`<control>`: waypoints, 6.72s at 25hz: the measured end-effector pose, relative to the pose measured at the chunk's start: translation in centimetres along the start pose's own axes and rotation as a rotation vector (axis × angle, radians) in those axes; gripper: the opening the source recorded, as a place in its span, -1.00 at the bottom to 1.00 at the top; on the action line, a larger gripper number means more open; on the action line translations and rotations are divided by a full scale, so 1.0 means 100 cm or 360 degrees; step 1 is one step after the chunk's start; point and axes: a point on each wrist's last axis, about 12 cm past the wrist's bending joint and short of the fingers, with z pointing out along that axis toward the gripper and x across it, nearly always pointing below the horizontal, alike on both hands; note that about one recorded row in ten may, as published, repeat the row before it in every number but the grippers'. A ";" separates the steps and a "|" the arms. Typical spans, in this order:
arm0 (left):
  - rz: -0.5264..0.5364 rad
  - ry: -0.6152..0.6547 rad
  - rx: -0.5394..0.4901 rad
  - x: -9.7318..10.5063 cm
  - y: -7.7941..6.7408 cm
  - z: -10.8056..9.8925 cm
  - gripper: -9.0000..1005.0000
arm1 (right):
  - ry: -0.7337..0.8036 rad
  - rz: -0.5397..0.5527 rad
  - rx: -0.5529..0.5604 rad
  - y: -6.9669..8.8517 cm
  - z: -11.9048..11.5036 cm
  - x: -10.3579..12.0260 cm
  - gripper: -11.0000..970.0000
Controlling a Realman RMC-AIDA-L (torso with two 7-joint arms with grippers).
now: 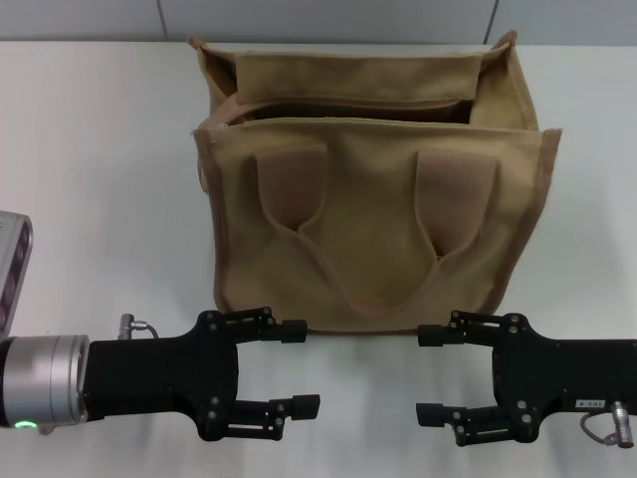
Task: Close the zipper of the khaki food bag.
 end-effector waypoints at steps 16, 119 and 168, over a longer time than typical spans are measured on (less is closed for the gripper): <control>0.0013 -0.0027 -0.0009 -0.002 0.000 0.000 0.56 | 0.0008 -0.0003 0.0008 -0.001 0.000 0.000 0.68; 0.0869 -0.0327 -0.1661 0.016 0.026 -0.015 -0.11 | 0.0023 -0.0007 0.0063 -0.012 0.003 -0.005 0.68; 0.0740 -0.0670 -0.1568 -0.009 0.033 -0.008 -0.88 | 0.0393 0.0526 -0.0378 -0.013 -0.036 -0.049 0.69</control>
